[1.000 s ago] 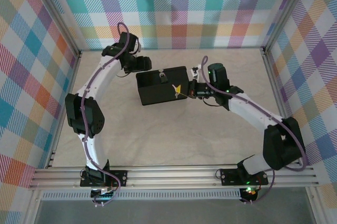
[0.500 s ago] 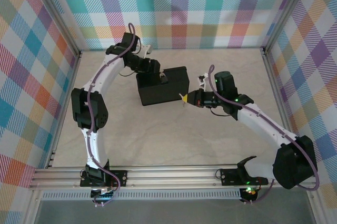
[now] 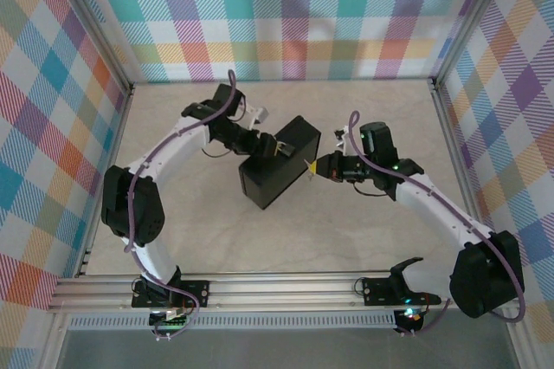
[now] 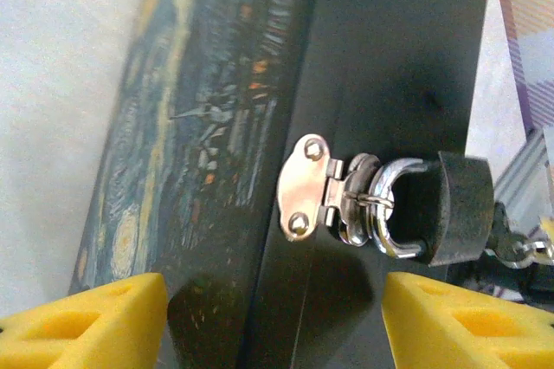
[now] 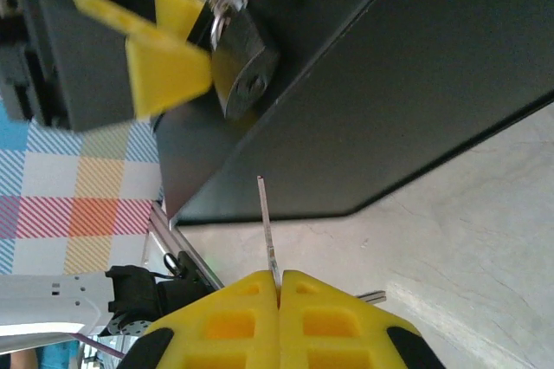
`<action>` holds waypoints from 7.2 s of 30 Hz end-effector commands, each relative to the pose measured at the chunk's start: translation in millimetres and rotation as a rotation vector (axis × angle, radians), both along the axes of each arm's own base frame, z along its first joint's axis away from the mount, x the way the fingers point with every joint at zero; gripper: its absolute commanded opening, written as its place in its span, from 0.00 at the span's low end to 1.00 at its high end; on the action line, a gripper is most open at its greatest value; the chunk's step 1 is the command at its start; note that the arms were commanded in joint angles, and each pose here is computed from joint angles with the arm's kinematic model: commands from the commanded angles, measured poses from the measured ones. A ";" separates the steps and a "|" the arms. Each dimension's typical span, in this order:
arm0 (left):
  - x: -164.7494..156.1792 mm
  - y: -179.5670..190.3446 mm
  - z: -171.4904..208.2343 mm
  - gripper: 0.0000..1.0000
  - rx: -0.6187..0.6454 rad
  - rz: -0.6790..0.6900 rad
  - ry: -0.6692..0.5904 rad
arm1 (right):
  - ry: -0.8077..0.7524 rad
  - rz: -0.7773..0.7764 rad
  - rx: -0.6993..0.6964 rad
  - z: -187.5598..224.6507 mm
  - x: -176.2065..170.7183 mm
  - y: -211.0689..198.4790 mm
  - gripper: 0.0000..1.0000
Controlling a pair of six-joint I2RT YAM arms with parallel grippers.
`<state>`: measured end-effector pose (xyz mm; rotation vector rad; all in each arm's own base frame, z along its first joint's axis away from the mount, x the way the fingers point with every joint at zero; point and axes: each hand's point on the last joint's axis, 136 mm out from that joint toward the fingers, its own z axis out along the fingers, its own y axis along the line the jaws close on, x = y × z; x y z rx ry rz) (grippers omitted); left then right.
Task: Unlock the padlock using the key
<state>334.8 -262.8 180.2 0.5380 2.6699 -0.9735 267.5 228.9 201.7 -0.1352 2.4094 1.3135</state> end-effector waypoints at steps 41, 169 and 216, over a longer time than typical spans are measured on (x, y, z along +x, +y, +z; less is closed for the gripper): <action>-12.8 -59.6 29.5 0.72 -0.026 -0.973 -0.772 | 0.002 0.091 0.094 9.4 0.4 -15.1 0.05; -46.4 -72.6 72.9 0.24 -0.347 -1.071 -0.896 | 0.256 0.285 0.272 16.9 -11.4 1.3 0.01; -49.5 -72.6 68.7 0.24 -0.363 -1.078 -0.884 | 0.209 0.297 0.257 24.3 -11.9 2.6 0.00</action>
